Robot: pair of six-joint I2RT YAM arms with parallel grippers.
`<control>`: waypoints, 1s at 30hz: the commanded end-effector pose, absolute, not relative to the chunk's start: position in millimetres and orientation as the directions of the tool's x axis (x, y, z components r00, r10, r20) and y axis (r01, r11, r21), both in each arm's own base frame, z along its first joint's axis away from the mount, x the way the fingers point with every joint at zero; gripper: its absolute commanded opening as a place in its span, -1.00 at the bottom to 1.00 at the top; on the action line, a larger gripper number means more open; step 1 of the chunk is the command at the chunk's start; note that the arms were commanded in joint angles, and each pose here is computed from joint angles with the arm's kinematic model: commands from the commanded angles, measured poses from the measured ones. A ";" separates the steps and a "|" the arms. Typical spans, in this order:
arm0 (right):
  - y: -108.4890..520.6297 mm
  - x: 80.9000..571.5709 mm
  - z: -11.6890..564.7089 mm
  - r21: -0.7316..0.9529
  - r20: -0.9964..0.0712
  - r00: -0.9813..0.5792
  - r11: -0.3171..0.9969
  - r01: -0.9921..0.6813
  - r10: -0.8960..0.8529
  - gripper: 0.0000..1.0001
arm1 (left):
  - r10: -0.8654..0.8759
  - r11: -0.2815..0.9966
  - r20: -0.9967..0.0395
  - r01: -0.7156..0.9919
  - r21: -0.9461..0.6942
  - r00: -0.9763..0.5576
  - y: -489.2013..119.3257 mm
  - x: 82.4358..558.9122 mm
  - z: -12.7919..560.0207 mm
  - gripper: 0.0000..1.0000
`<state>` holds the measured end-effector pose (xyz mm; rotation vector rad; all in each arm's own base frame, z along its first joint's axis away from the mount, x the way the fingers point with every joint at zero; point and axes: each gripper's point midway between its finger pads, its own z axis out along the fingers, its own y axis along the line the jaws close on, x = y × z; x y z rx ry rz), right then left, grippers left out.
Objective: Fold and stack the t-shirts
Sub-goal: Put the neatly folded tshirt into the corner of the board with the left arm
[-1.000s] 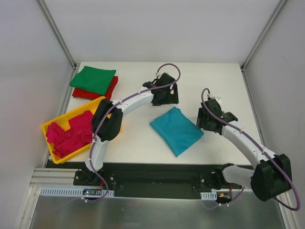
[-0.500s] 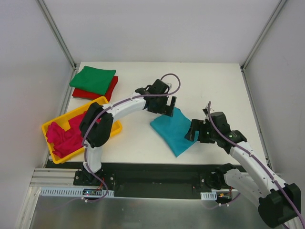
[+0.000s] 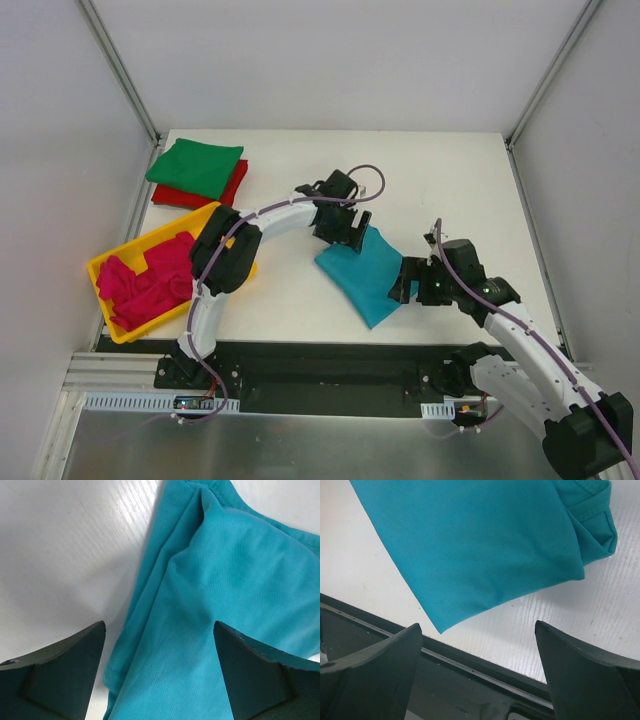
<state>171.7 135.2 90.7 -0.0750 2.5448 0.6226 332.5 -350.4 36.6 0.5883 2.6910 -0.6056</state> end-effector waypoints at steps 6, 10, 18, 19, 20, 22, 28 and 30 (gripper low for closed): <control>132.1 168.7 91.7 0.394 -0.520 -0.854 0.893 -0.218 0.021 0.92 | 0.383 0.879 -0.307 0.446 -0.170 -0.871 -329.3 310.7 -0.9 0.57; 126.8 171.0 92.0 0.368 -0.540 -0.842 0.905 -0.215 0.020 0.92 | 0.382 0.899 -0.274 0.424 -0.112 -0.882 -322.0 294.6 -16.0 0.38; 113.0 176.1 90.2 0.303 -0.575 -0.818 0.934 -0.191 0.019 0.92 | 0.368 0.919 -0.218 0.389 -0.059 -0.904 -321.6 272.8 -43.2 -0.96; 109.3 177.3 90.2 0.288 -0.583 -0.812 0.940 -0.181 0.022 0.92 | 0.359 0.926 -0.226 0.375 -0.032 -0.906 -317.1 275.5 -42.2 -1.00; 107.0 177.7 90.3 0.279 -0.589 -0.808 0.944 -0.174 0.025 0.92 | 0.346 0.933 -0.246 0.360 -0.010 -0.905 -313.8 279.6 -37.0 -1.00; 100.6 181.8 93.7 0.254 -0.617 -0.786 0.954 -0.157 0.035 0.92 | 0.324 0.945 -0.309 0.320 0.065 -0.894 -300.3 291.4 -23.3 -1.00; 72.4 195.1 109.3 0.182 -0.738 -0.667 0.982 -0.055 0.100 0.92 | 0.227 0.968 -0.522 0.129 0.217 -0.822 -251.6 340.1 45.3 -1.00; 64.1 196.4 113.9 0.177 -0.771 -0.625 0.984 -0.022 0.124 0.92 | 0.201 0.970 -0.563 0.081 0.230 -0.802 -234.8 356.7 64.0 -1.00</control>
